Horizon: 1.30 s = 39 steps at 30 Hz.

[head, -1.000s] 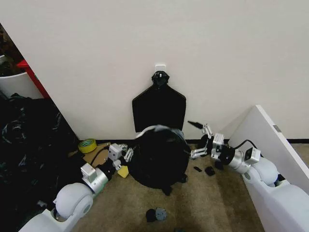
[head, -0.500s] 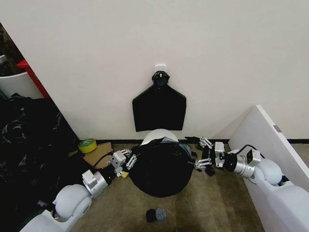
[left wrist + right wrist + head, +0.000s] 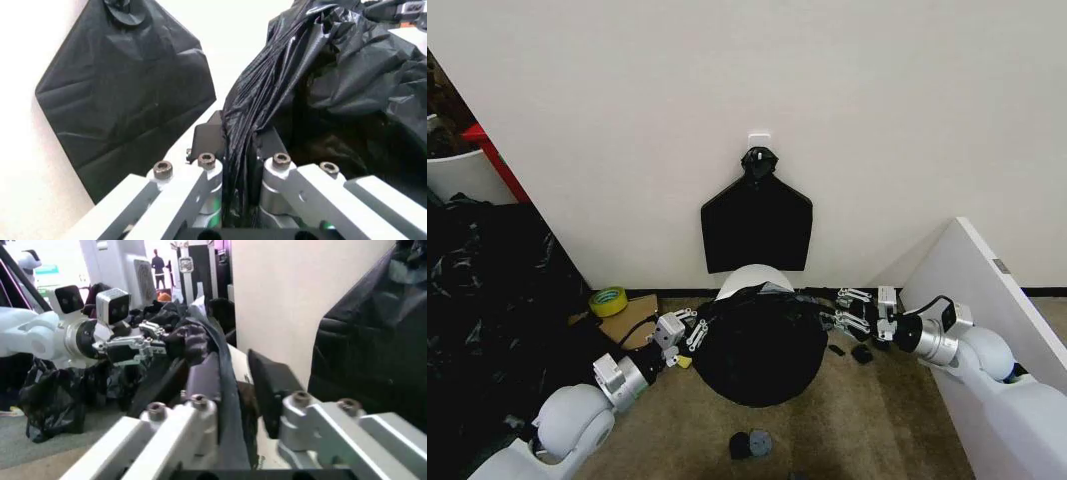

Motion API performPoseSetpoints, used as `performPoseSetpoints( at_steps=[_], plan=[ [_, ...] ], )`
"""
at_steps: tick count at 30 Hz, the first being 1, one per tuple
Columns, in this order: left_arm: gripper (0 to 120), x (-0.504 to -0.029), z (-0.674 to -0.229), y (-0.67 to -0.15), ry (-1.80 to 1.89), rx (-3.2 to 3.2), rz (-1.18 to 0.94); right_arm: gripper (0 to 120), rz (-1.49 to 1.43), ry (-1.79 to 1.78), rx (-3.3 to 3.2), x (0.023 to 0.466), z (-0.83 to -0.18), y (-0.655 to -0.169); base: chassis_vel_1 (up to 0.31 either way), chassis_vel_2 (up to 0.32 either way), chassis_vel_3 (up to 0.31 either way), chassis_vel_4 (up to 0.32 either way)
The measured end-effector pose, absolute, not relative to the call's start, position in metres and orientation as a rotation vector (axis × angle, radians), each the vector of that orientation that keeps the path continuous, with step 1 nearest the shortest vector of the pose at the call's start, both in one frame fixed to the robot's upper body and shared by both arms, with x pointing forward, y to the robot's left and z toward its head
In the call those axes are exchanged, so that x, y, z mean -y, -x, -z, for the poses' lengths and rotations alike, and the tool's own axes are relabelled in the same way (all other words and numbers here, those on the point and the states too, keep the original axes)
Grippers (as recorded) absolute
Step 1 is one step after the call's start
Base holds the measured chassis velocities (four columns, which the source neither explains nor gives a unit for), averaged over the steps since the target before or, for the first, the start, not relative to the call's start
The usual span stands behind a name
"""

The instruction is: Place the garbage bag over the trash bin.

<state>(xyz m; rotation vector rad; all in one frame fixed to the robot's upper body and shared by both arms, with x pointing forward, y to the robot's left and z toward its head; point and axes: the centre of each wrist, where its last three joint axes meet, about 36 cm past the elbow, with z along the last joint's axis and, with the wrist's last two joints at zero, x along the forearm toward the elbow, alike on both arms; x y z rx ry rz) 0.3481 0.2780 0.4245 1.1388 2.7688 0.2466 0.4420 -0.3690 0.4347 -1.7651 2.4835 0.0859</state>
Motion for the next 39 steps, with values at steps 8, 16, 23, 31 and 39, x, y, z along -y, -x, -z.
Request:
performPoseSetpoints(
  at_steps=[8, 16, 23, 31, 39],
  plan=[
    [5, -0.277, -0.428, -0.345, -1.143, -2.76, -0.241, 0, -0.05, 1.75, -2.493, 0.372, -0.437, -0.442, 0.0, 0.0, 0.0, 0.0],
    [5, -0.274, -0.431, -0.342, -1.198, -2.728, -0.23, 0, -0.039, 1.597, -2.531, 0.362, -0.431, -0.442, 0.0, 0.0, 0.0, 0.0],
    [5, -0.272, -0.429, -0.339, -1.305, -2.671, -0.235, 0, 0.011, 1.414, -2.594, 0.34, -0.417, -0.439, 0.0, 0.0, 0.0, 0.0],
    [5, -0.273, -0.434, -0.345, -1.305, -2.648, -0.218, 0, 0.205, 1.337, -2.636, 0.343, -0.399, -0.44, 0.0, 0.0, 0.0, 0.0],
    [5, -0.276, -0.435, -0.354, -1.154, -2.76, -0.014, 16, 0.094, 0.952, -2.638, 0.322, -0.402, -0.424, 0.0, 0.0, 0.0, 0.0]
  ],
)
